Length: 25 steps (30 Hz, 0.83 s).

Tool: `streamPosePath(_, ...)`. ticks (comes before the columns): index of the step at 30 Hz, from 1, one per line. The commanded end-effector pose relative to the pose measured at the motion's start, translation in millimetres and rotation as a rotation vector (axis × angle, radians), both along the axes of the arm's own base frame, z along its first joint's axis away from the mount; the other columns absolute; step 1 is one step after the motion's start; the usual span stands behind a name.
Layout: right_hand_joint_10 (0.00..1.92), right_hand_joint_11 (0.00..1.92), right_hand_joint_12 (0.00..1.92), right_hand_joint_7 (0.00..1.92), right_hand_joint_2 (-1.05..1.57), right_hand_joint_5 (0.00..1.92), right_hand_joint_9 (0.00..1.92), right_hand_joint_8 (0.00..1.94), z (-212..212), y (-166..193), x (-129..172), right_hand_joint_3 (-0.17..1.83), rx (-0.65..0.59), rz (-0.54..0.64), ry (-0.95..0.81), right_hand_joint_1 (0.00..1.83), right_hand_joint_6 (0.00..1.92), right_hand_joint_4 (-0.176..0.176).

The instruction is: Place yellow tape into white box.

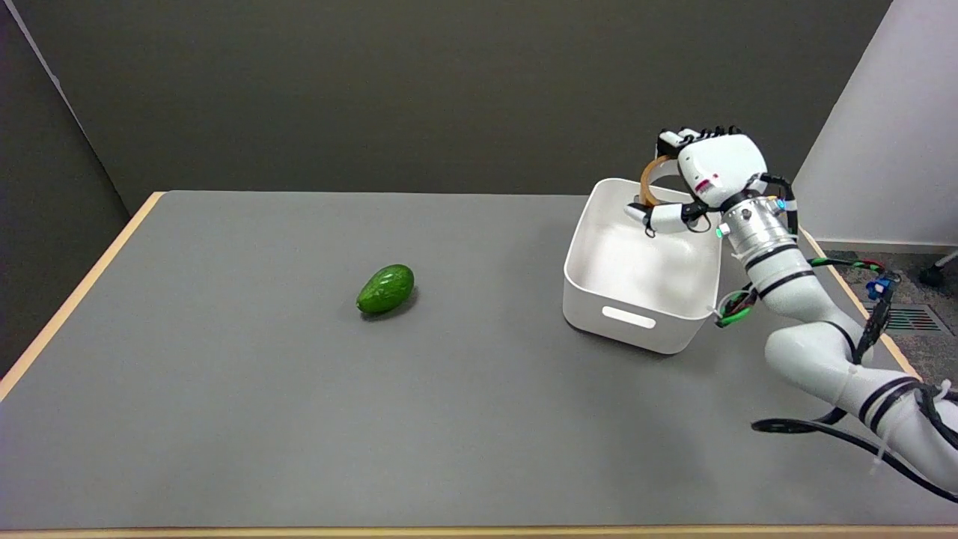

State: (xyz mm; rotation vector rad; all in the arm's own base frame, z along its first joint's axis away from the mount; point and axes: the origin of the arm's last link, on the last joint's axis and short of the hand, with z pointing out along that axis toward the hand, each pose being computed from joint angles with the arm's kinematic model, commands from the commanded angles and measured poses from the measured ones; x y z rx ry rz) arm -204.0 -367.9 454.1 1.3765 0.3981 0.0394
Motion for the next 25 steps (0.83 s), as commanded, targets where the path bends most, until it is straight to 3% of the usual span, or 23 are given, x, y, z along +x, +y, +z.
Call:
streamPosePath(1,1.36,0.62,1.81,0.75,0.67,0.42,0.77,1.05,-7.6,21.6,-8.4,0.91,0.114,0.051,-0.175,0.58,0.86,0.122)
streamPosePath(3,0.97,0.48,1.6,0.43,0.63,0.22,0.45,0.46,-4.9,23.9,-5.7,0.91,0.1,0.074,-0.221,0.32,0.45,0.101)
streamPosePath(5,0.75,0.31,1.5,0.25,0.57,0.14,0.27,0.33,0.7,28.1,-4.4,0.93,0.074,0.109,-0.317,0.25,0.37,0.097)
streamPosePath(7,0.65,0.2,1.41,0.12,0.54,0.09,0.14,0.24,5.8,30.8,-3.0,0.92,0.055,0.139,-0.374,0.22,0.31,0.09)
streamPosePath(12,0.6,0.12,1.33,0.02,0.54,0.05,0.06,0.23,22.8,35.9,7.0,0.9,0.001,0.233,-0.513,0.2,0.3,0.085)
streamPosePath(16,0.56,0.1,1.19,0.02,0.5,0.05,0.03,0.16,37.6,39.1,43.6,0.92,-0.011,0.341,-0.537,0.15,0.27,0.082)
streamPosePath(22,0.53,0.03,1.2,0.03,0.55,0.05,0.04,0.2,68.9,47.1,73.6,0.9,-0.05,0.452,-0.698,0.2,0.29,0.087)
streamPosePath(25,0.53,0.03,1.19,0.04,0.55,0.05,0.04,0.2,83.8,51.9,74.6,0.91,-0.087,0.487,-0.761,0.21,0.29,0.088)
